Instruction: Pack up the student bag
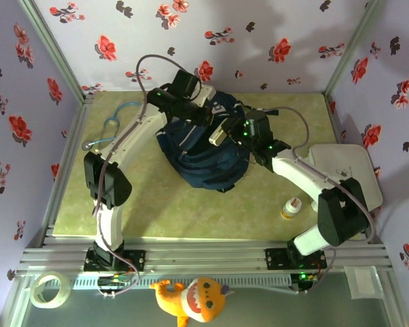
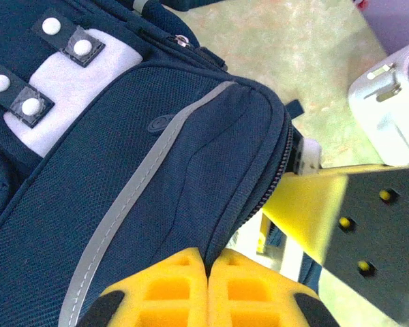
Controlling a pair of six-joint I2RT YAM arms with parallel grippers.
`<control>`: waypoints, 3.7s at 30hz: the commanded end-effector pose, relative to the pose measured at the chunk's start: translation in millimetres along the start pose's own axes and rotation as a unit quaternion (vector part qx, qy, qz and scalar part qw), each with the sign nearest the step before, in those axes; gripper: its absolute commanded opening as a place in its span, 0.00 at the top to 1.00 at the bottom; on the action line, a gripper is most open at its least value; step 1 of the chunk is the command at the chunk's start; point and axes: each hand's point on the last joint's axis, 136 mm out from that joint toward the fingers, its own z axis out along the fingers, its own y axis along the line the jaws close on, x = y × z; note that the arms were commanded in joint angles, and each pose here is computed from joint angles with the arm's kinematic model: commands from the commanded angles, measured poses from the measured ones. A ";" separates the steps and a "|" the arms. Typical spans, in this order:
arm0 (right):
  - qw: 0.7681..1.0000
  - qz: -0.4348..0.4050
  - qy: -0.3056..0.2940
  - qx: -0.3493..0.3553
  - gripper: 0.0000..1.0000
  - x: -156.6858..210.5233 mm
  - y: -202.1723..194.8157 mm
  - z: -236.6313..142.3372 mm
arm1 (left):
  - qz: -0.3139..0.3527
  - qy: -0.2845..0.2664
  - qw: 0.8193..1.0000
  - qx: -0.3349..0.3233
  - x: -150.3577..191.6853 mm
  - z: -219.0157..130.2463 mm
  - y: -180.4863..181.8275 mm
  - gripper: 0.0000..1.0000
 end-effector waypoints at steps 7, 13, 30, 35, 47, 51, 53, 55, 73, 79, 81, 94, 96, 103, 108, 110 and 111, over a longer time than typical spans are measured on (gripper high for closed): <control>0.994 0.041 0.022 -0.094 0.53 -17.6 38.0 19.0 | -0.026 -0.097 0.992 0.078 -51.7 -49.2 -22.8 1.00; 0.995 0.043 0.005 -0.088 0.52 -24.9 26.1 -5.7 | -0.032 -0.094 0.992 0.075 -47.5 -43.6 -16.4 1.00; 0.990 -0.082 -0.003 0.118 0.34 -2.0 -69.6 -75.7 | -0.195 -0.066 0.978 0.029 52.0 -22.5 58.3 0.33; 0.982 -0.125 0.021 0.143 0.34 21.9 -76.5 -72.6 | -0.316 -0.067 0.946 0.015 101.0 -11.4 88.2 0.37; 0.977 -0.152 0.067 0.132 0.35 64.8 -61.4 -46.6 | -0.413 -0.062 0.909 -0.003 118.9 21.8 118.0 0.53; 0.977 -0.157 0.071 0.129 0.35 69.9 -57.8 -46.1 | -0.418 -0.058 0.907 -0.005 118.4 28.0 120.8 0.57; 0.976 -0.158 0.071 0.129 0.35 71.5 -57.3 -46.2 | -0.420 -0.056 0.906 -0.006 120.0 30.0 122.0 0.59; 0.976 -0.159 0.072 0.130 0.36 73.2 -57.8 -46.4 | -0.424 -0.053 0.904 -0.007 122.4 32.6 123.2 0.60; 0.947 -0.272 0.092 0.147 0.39 116.3 -29.6 -36.1 | -0.483 -0.136 0.859 0.103 82.5 8.0 86.6 1.00; 0.931 -0.315 0.116 0.142 0.43 153.9 -12.6 -14.6 | -0.527 -0.166 0.820 0.148 67.2 5.9 75.1 1.00; 0.930 -0.317 0.119 0.142 0.45 161.4 -11.1 -7.8 | -0.531 -0.170 0.815 0.155 62.9 5.8 71.0 1.00; 0.931 -0.304 0.098 0.178 0.60 161.2 -24.5 1.3 | -0.531 -0.169 0.815 0.157 60.5 8.2 67.6 1.00; 0.930 -0.302 0.096 0.185 0.62 161.6 -26.6 3.5 | -0.532 -0.170 0.815 0.158 60.6 7.8 67.7 1.00; 0.929 -0.294 0.099 0.200 0.69 165.2 -28.5 15.9 | -0.531 -0.170 0.815 0.158 61.2 6.9 67.5 1.00; 0.926 -0.297 0.091 0.213 0.77 160.9 -29.8 18.8 | -0.531 -0.170 0.815 0.158 62.6 7.0 67.1 1.00; 0.924 -0.299 0.092 0.219 0.82 160.5 -32.3 16.4 | -0.530 -0.170 0.816 0.157 63.3 7.1 67.6 1.00; 0.922 -0.303 0.076 0.228 0.85 153.9 -34.9 14.9 | -0.529 -0.169 0.817 0.156 63.7 7.4 67.3 1.00</control>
